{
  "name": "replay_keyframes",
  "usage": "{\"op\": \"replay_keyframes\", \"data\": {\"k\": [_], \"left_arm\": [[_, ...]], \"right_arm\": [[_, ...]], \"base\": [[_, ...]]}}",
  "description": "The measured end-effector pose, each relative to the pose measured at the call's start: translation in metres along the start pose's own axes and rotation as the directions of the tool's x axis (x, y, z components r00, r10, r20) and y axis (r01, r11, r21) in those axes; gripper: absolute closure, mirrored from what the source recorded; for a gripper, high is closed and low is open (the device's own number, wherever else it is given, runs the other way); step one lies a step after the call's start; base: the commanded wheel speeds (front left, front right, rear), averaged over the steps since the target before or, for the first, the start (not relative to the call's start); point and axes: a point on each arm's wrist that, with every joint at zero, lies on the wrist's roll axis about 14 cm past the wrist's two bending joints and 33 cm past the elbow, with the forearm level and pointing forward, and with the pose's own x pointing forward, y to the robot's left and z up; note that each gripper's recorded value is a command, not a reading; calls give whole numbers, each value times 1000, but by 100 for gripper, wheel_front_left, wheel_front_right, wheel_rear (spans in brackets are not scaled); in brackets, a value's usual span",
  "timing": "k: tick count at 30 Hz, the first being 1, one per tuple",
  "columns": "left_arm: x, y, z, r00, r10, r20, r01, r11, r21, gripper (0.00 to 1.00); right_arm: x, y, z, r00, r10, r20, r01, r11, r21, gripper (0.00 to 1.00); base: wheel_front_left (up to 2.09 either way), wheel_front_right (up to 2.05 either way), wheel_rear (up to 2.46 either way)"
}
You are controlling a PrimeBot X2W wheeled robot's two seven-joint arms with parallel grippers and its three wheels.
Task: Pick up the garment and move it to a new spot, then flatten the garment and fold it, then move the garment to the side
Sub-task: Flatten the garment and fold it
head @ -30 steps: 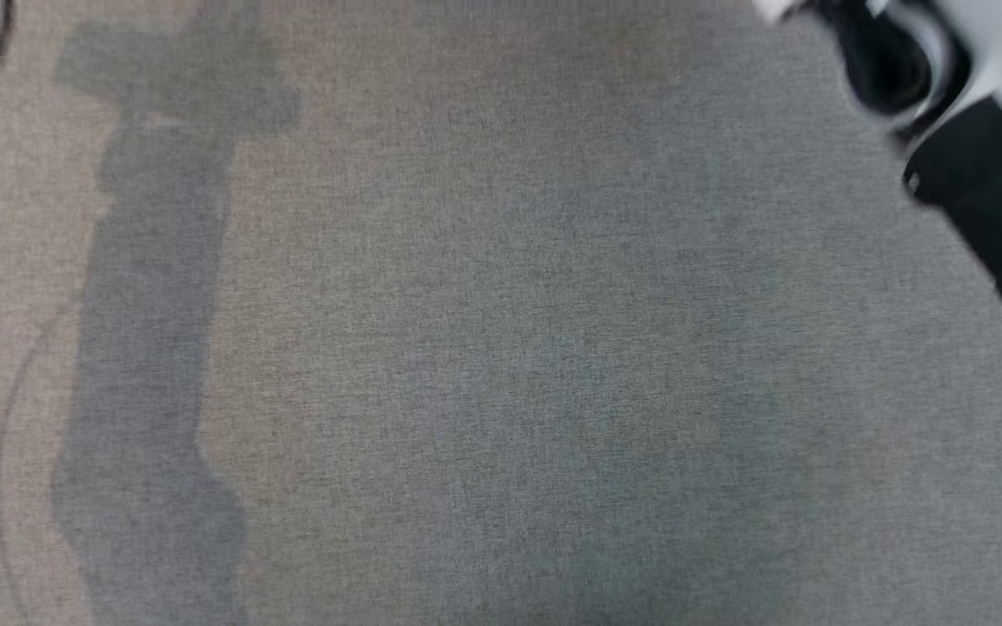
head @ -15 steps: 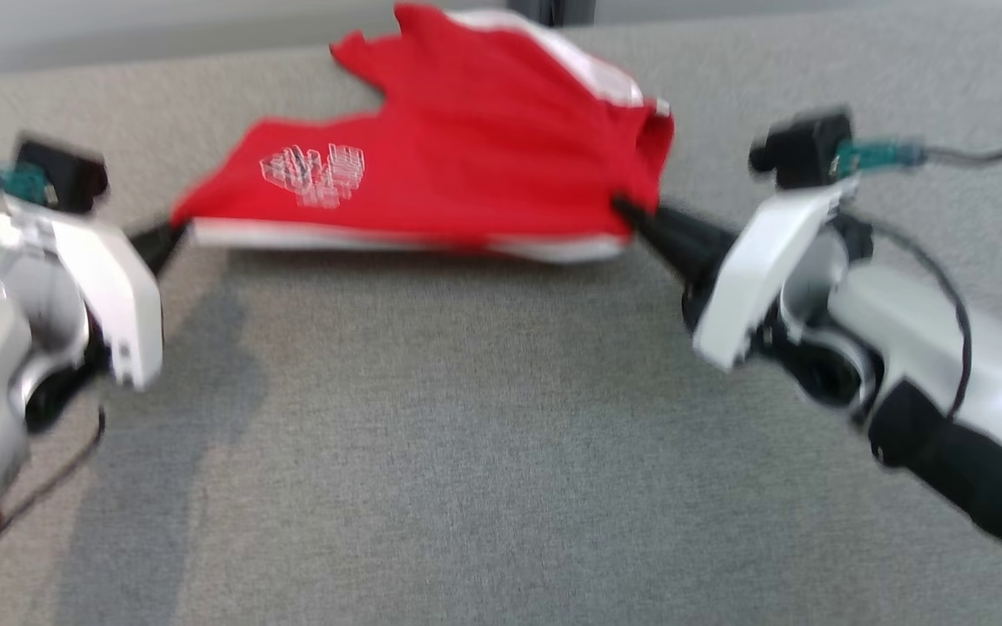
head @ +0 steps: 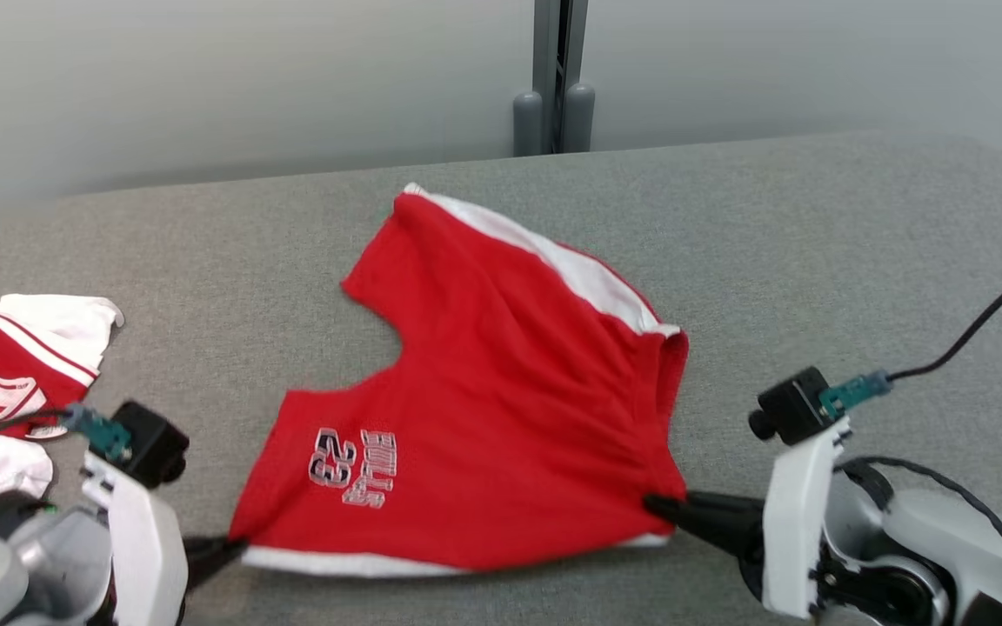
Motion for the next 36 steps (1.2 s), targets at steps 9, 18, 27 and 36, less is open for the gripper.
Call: {"op": "replay_keyframes", "data": {"k": [9, 18, 27, 36], "left_arm": [[-30, -33, -27, 990, -51, -133, 47, 998, -31, 100], [-21, -22, 0, 987, -67, -143, 62, 997, -37, 100], [5, 22, 69, 984, -35, -175, 28, 999, -43, 100], [50, 56, 135, 987, -9, -162, 3, 999, -38, 100]], "right_arm": [[-32, 7, -26, 996, 14, -87, -13, 1000, 8, 100], [-31, 3, -8, 999, 20, -45, -17, 998, 58, 100], [-21, -8, 23, 999, 38, -35, -33, 989, 144, 100], [-14, -47, 61, 998, -39, 48, 30, 983, 182, 100]], "base": [[0, 0, 0], [0, 0, 0], [0, 0, 0], [0, 0, 0]]}}
